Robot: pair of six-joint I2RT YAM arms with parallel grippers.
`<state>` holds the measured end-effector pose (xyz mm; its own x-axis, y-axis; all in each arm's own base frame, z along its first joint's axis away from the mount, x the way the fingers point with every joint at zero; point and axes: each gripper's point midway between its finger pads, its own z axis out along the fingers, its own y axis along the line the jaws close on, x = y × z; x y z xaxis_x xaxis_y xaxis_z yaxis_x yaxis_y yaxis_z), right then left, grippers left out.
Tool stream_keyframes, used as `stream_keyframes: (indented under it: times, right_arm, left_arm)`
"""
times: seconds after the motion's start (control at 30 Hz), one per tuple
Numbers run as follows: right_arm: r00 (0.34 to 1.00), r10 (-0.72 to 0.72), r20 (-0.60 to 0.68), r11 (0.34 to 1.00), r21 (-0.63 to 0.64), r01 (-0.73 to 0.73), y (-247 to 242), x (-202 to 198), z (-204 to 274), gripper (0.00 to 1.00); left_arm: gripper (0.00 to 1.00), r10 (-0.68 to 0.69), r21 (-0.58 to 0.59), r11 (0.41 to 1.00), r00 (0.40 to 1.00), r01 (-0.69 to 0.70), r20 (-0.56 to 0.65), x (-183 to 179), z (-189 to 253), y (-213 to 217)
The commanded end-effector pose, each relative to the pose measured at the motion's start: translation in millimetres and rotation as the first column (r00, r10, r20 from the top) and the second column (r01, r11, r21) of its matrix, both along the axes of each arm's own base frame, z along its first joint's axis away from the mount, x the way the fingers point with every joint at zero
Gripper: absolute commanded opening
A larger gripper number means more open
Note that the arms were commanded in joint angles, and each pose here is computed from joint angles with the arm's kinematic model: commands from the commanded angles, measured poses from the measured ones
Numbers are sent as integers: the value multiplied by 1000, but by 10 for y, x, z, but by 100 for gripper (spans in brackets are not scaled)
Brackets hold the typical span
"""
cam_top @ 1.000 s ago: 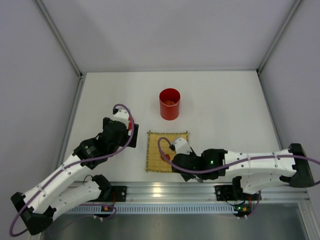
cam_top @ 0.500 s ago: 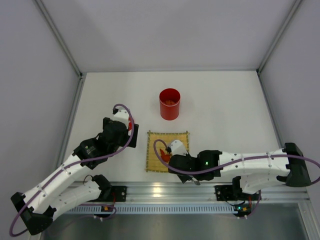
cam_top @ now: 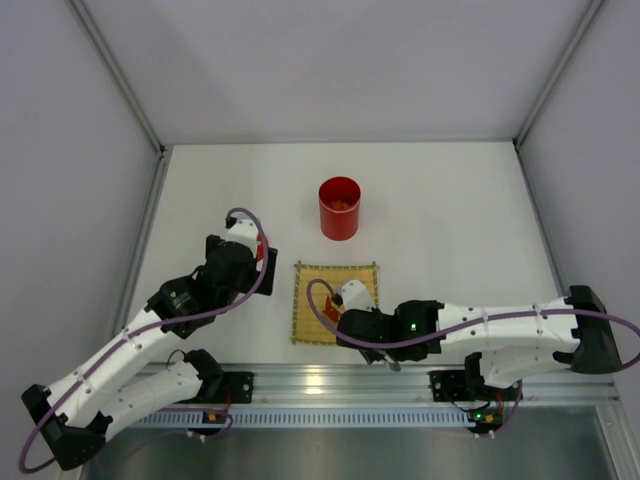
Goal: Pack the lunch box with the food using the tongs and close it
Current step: Pick up the fake food from the plate, then place the fake food in the packing box.
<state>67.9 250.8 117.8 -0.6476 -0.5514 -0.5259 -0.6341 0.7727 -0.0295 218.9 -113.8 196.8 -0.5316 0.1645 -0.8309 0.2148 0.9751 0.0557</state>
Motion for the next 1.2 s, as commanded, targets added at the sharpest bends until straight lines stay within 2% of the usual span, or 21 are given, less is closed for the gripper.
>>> stream_keyframes:
  times: [0.0, 0.23, 0.7, 0.9, 1.03, 1.17]
  right_arm:
    - [998, -26, 50, 997, 72, 22, 72, 91, 257, 27]
    - [997, -44, 65, 995, 88, 38, 65, 121, 336, 22]
    - [979, -116, 171, 986, 137, 92, -73, 365, 822, 24]
    - [951, -191, 243, 966, 220, 138, -146, 757, 1331, 25]
    - [923, -281, 261, 932, 302, 199, -249, 1175, 1681, 25]
    - [894, -344, 286, 913, 324, 248, -304, 1543, 1901, 26]
  left_arm:
    - [99, 2, -25, 1000, 1000, -1, 31, 25, 59, -19]
    - [99, 3, -25, 1000, 999, -2, 32, 26, 60, -17]
    - [99, 3, -27, 1000, 1000, -2, 31, 25, 59, -20]
    - [99, 3, -27, 1000, 1000, -2, 31, 25, 59, -20]
    - [99, 2, -24, 1000, 1000, -1, 30, 26, 59, -19]
    - [99, 1, -26, 1000, 1000, 0, 30, 26, 61, -23]
